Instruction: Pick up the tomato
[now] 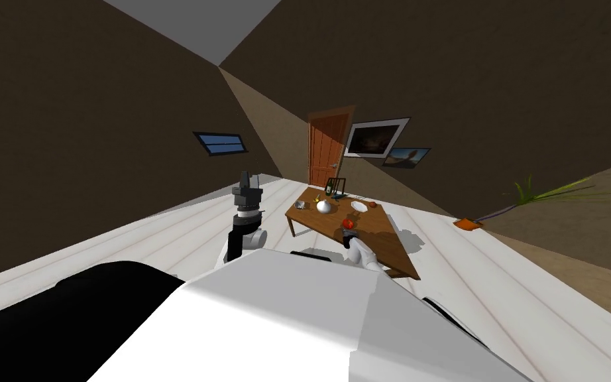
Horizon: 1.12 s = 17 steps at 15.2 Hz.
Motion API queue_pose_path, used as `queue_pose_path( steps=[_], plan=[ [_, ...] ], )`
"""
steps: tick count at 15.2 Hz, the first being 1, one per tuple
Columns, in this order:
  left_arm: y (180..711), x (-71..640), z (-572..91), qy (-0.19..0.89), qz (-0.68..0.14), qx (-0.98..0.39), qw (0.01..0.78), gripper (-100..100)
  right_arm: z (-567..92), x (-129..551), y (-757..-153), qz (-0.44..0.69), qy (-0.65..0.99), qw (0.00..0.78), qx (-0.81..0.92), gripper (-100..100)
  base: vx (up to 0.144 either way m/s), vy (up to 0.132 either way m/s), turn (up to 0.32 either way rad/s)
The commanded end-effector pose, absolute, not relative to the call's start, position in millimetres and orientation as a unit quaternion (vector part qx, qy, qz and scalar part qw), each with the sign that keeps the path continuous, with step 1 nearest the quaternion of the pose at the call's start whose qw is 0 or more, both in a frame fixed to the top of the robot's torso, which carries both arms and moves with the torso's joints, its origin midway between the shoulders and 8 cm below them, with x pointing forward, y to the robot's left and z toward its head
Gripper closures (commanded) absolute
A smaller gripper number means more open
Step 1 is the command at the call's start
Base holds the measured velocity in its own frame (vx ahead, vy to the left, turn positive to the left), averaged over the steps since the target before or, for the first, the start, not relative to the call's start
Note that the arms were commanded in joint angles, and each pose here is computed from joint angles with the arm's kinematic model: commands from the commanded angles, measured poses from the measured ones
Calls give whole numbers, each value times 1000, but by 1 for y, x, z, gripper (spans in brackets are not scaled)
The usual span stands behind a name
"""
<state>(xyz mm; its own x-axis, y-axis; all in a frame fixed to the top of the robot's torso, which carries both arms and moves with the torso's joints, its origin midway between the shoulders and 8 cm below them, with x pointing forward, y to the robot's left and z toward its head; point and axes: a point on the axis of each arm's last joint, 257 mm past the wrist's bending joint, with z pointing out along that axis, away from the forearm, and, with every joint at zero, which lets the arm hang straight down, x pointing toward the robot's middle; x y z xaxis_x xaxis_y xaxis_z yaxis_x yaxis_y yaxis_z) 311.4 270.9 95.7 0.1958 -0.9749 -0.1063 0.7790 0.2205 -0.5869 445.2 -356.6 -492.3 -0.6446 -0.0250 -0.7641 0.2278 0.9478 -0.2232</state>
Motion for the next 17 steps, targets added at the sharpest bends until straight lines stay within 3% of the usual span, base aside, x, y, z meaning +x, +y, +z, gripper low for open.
queue_pose_path(
  steps=[1, 17],
  plan=[
    [271, 311, 96, 236, -589, -208, 745, 0, -497, 441, -369, -186, 894, 405, 40, -100, 12, 10, 111],
    [271, 311, 96, 236, -589, -208, 745, 0, -498, 423, -429, -350, 871, 341, -49, -100, 18, 11, 133]
  ],
)
